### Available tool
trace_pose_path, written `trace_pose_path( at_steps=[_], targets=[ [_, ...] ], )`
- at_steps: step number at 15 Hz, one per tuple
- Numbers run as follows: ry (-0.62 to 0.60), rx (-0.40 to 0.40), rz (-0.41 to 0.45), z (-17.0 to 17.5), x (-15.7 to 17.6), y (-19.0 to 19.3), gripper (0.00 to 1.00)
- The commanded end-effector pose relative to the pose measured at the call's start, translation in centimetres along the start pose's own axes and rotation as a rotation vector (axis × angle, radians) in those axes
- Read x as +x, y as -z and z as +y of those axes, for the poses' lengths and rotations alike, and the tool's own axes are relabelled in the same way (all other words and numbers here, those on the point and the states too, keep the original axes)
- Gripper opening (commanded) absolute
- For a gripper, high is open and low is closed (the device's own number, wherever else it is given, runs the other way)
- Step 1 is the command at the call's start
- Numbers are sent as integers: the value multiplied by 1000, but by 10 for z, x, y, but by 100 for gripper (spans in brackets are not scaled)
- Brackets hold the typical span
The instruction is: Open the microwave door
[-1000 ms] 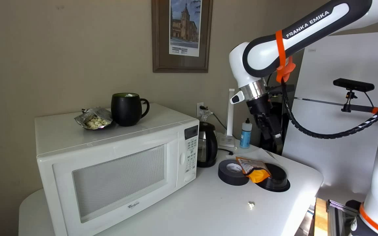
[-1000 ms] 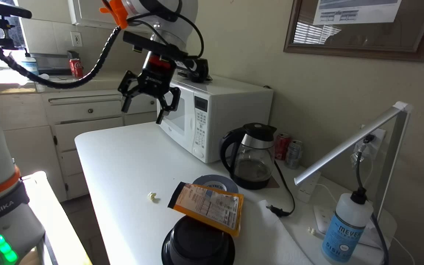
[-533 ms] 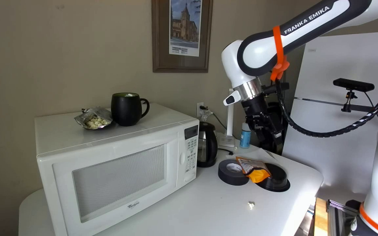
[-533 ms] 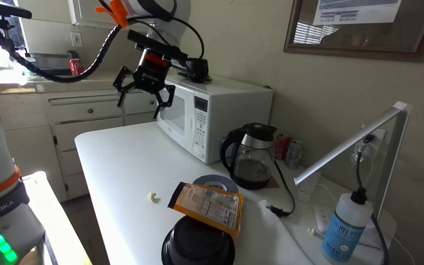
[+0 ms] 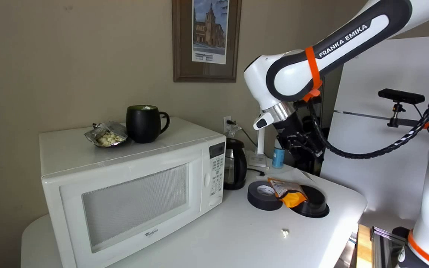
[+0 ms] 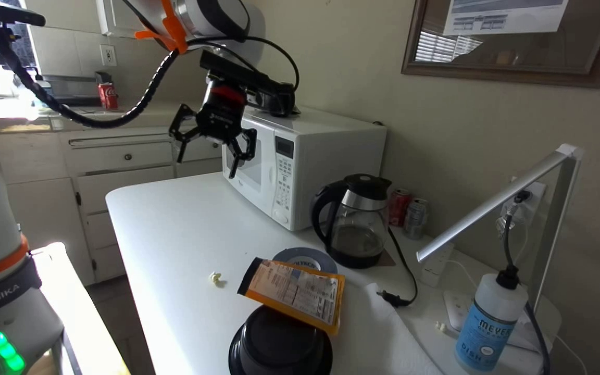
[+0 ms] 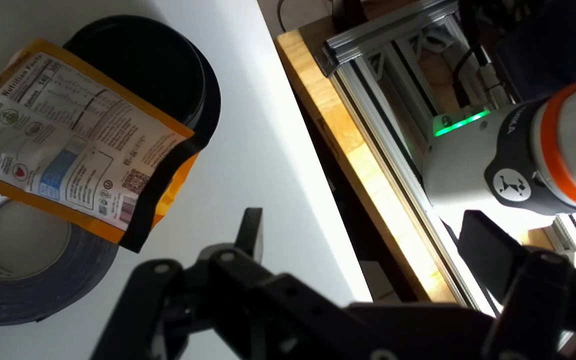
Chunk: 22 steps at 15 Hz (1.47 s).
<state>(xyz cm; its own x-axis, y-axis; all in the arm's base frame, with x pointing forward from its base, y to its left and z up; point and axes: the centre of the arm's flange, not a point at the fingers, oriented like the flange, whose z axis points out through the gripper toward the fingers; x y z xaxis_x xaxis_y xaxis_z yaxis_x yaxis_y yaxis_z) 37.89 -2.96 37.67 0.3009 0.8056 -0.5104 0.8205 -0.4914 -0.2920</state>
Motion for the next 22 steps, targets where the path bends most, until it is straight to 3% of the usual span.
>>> trace_pose_path(
  at_steps=[1,5,8,12,13,17,19,22],
  targets=[
    [161,-30,-119,16,11,-30,100],
    [351,-40,-194,6,52,-59,100],
    [484,-44,-256,-22,80,-84,100],
    [664,-43,-361,-40,93,-98,100],
    [583,-21,-313,-38,92,-93,100],
    [639,-27,-344,-40,94,-94,100],
    [798,-110,-354,-47,97,-103,100],
    [916,-202,-348,-50,108,-121,100]
  ],
)
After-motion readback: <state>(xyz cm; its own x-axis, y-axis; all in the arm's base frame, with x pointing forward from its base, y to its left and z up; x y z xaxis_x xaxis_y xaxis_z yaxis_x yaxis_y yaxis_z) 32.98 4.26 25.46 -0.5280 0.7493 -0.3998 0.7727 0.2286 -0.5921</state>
